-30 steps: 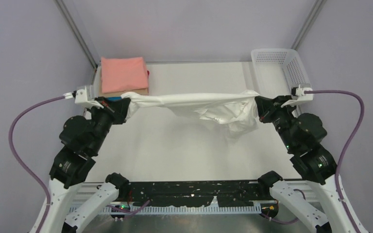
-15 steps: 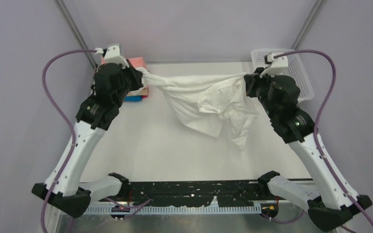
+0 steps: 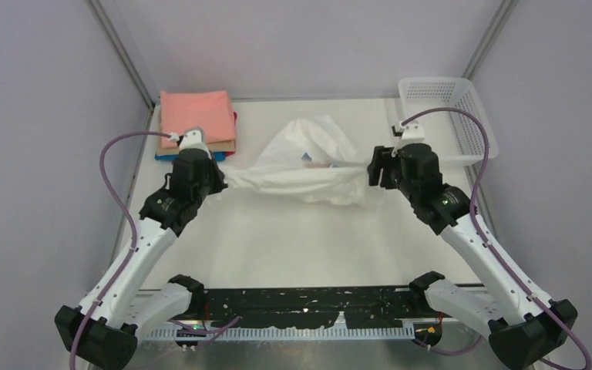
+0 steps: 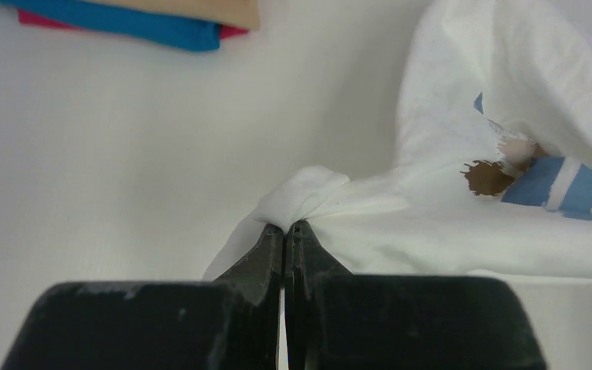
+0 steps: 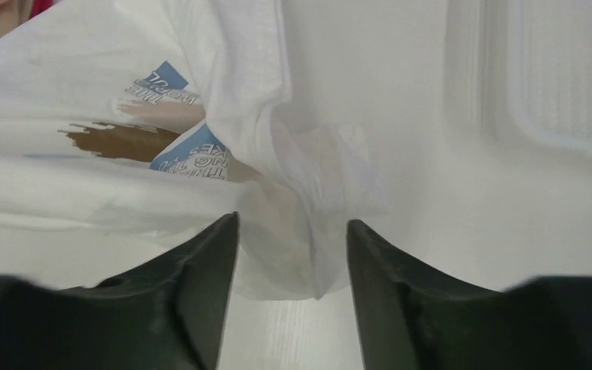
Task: Fold and stack the t-shirts
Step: Flatten out the tshirt
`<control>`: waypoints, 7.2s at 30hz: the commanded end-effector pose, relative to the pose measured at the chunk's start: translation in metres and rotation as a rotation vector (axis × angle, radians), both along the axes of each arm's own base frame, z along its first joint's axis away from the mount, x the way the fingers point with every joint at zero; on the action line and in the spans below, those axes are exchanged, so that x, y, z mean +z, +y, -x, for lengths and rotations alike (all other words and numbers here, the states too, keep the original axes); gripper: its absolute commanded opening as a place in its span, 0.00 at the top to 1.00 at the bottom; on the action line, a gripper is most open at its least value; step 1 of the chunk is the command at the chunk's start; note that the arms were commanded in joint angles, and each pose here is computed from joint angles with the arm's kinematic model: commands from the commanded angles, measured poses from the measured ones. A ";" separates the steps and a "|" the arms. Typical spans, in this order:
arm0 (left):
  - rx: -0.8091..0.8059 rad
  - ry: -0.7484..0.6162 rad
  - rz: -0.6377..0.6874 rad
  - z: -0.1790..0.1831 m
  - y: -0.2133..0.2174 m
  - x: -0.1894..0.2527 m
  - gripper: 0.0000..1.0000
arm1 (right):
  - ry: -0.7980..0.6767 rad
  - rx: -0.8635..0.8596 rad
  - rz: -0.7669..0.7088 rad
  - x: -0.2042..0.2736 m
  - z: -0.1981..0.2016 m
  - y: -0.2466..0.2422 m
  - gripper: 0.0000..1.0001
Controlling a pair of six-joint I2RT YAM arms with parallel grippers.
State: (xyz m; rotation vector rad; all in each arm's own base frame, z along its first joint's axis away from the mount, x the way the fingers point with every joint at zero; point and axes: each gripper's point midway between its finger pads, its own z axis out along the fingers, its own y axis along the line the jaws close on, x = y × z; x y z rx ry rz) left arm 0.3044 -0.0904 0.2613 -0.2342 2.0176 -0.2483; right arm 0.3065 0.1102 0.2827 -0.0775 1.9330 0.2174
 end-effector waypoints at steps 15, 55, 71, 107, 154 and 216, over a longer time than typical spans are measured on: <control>0.284 0.245 -0.048 0.036 0.045 -0.112 1.00 | 0.210 -0.160 -0.113 -0.100 0.028 -0.014 0.05; 0.261 -0.142 0.027 0.040 0.060 0.041 1.00 | 0.007 -0.414 0.034 0.019 -0.002 -0.063 0.94; 0.265 -0.804 0.219 0.199 0.129 0.263 1.00 | -0.646 -0.282 -0.349 0.259 0.175 -0.131 0.94; 0.095 0.266 -0.082 -0.096 0.007 -0.049 0.00 | 0.342 -0.788 0.178 -0.114 -0.015 -0.144 0.04; -0.401 0.745 0.017 -0.110 -0.199 -0.199 0.00 | 0.806 0.303 -0.199 -0.257 0.062 0.159 0.04; -0.574 0.669 -0.056 0.221 -0.166 -0.235 0.70 | 0.345 -0.337 -0.138 -0.183 0.078 -0.031 0.05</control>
